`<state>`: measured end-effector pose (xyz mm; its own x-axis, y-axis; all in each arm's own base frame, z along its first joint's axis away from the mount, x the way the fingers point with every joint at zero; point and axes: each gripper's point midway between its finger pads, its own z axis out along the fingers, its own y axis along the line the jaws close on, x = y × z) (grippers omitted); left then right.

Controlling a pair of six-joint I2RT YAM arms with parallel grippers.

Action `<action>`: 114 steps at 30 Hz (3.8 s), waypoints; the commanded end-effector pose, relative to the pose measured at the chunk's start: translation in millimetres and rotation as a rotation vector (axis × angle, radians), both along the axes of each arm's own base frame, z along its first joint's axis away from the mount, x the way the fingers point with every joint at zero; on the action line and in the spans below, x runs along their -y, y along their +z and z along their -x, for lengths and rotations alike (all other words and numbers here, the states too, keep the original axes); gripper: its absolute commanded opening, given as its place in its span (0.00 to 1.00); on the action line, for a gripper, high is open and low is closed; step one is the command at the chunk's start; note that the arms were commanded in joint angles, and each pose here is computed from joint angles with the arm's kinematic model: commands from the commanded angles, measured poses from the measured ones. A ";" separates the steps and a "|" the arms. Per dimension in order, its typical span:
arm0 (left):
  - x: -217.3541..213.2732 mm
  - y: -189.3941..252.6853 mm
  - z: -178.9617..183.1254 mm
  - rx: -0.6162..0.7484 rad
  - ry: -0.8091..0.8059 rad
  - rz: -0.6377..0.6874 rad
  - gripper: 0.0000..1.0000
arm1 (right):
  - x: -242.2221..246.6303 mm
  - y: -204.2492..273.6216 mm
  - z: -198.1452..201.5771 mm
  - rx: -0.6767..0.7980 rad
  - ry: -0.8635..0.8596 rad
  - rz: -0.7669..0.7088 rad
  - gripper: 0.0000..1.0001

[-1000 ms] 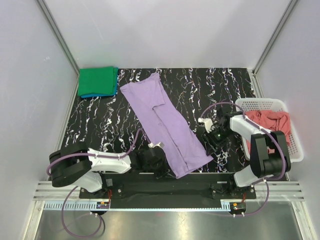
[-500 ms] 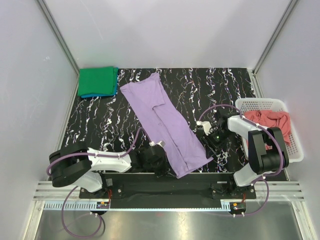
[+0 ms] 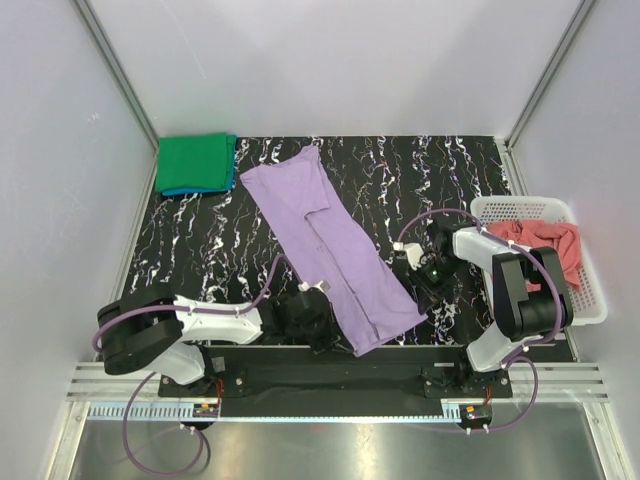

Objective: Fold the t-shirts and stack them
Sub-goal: Fold the tshirt

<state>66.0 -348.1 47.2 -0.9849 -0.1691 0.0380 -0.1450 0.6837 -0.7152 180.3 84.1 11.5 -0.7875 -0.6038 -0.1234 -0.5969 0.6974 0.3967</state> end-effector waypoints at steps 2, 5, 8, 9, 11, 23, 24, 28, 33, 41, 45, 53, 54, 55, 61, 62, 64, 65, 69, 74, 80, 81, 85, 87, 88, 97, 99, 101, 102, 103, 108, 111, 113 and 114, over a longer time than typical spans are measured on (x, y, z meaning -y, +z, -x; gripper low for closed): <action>4.8 20.6 -5.7 -0.006 0.010 0.079 0.00 | 9.9 4.8 -7.9 0.043 -0.004 0.071 0.10; -0.1 27.7 -9.4 -0.002 0.023 0.083 0.00 | 12.7 16.8 -20.3 0.081 -0.014 0.096 0.00; -7.6 34.4 -15.6 0.005 0.051 0.086 0.00 | 1.8 35.7 -37.8 0.106 -0.031 0.062 0.00; -9.3 35.0 -18.8 0.012 0.063 0.083 0.00 | -2.9 38.2 -40.3 0.083 -0.052 0.047 0.00; -11.9 39.6 -24.8 0.018 0.081 0.081 0.00 | -9.1 48.5 -49.1 0.067 -0.061 0.041 0.00; -51.4 42.8 -69.4 0.065 0.239 -0.027 0.00 | -50.6 67.0 -90.5 0.000 -0.135 0.049 0.00; -57.1 43.7 -76.6 0.074 0.262 -0.039 0.00 | -52.6 68.9 -90.3 -0.028 -0.150 0.058 0.00; -68.3 50.7 -96.9 0.106 0.312 -0.075 0.00 | -71.1 88.1 -118.5 0.008 -0.174 0.028 0.00; -85.0 59.0 -129.5 0.155 0.369 -0.125 0.00 | -88.9 94.8 -136.9 0.017 -0.178 0.008 0.00; -104.2 68.0 -165.7 0.203 0.406 -0.196 0.00 | -109.2 100.1 -166.4 0.029 -0.241 -0.005 0.00; -109.9 71.8 -177.8 0.216 0.419 -0.217 0.00 | -123.4 103.5 -177.6 0.050 -0.235 -0.020 0.00; -135.3 75.8 -191.4 0.248 0.452 -0.284 0.00 | -140.9 108.7 -194.0 0.079 -0.233 -0.043 0.00; -137.0 74.7 -192.7 0.248 0.454 -0.289 0.00 | -143.8 112.3 -198.1 0.092 -0.236 -0.053 0.00; -140.1 72.3 -193.9 0.247 0.455 -0.297 0.00 | -147.7 109.8 -199.5 0.081 -0.238 -0.064 0.00; -154.3 69.4 -212.4 0.265 0.478 -0.315 0.00 | -159.9 104.8 -216.6 0.099 -0.250 -0.072 0.00; -158.6 69.0 -217.9 0.263 0.491 -0.322 0.00 | -160.8 100.5 -219.0 0.093 -0.260 -0.067 0.00; -161.0 67.9 -224.5 0.271 0.492 -0.323 0.00 | -165.6 102.4 -225.5 0.106 -0.263 -0.083 0.00; -163.9 67.4 -228.9 0.274 0.491 -0.321 0.00 | -167.1 99.0 -228.9 0.104 -0.275 -0.086 0.00; -169.2 65.3 -243.6 0.288 0.484 -0.337 0.00 | -176.0 98.3 -239.8 0.116 -0.297 -0.116 0.00; -177.8 75.9 -261.7 0.328 0.496 -0.350 0.00 | -182.8 101.1 -247.1 0.124 -0.317 -0.145 0.00; -186.2 71.9 -275.9 0.314 0.507 -0.354 0.00 | -184.3 98.6 -259.4 0.146 -0.322 -0.139 0.00; -187.0 72.6 -278.5 0.319 0.508 -0.352 0.00 | -185.9 102.0 -263.7 0.164 -0.323 -0.144 0.00; -189.7 70.6 -288.7 0.313 0.508 -0.346 0.00 | -190.5 101.4 -276.4 0.191 -0.344 -0.162 0.00; -188.8 68.5 -298.8 0.319 0.507 -0.333 0.00 | -193.0 102.4 -284.6 0.220 -0.355 -0.176 0.02; -186.2 68.9 -301.2 0.326 0.490 -0.319 0.00 | -194.0 100.8 -286.7 0.222 -0.363 -0.178 0.02; -195.4 66.9 -325.3 0.350 0.509 -0.328 0.00 | -198.2 98.7 -308.0 0.294 -0.377 -0.206 0.00; -195.5 70.1 -329.2 0.370 0.509 -0.317 0.00 | -197.1 99.5 -312.8 0.310 -0.383 -0.209 0.00; -196.2 71.5 -334.6 0.377 0.511 -0.310 0.00 | -196.6 100.5 -318.2 0.325 -0.390 -0.218 0.00; -196.0 71.0 -339.0 0.382 0.510 -0.303 0.00 | -196.1 101.2 -321.3 0.333 -0.395 -0.224 0.00; -195.9 68.7 -339.3 0.379 0.508 -0.306 0.00 | -197.1 101.3 -322.5 0.336 -0.394 -0.230 0.00; -200.5 63.4 -350.6 0.360 0.513 -0.319 0.00 | -199.8 102.2 -332.6 0.359 -0.402 -0.261 0.00; -204.3 58.7 -355.5 0.357 0.511 -0.344 0.00 | -203.1 94.6 -336.6 0.350 -0.410 -0.274 0.01; -207.4 54.6 -358.7 0.351 0.517 -0.350 0.00 | -205.6 88.9 -337.7 0.342 -0.415 -0.279 0.01; -207.8 50.7 -360.3 0.344 0.518 -0.353 0.00 | -204.0 85.1 -338.8 0.338 -0.421 -0.275 0.01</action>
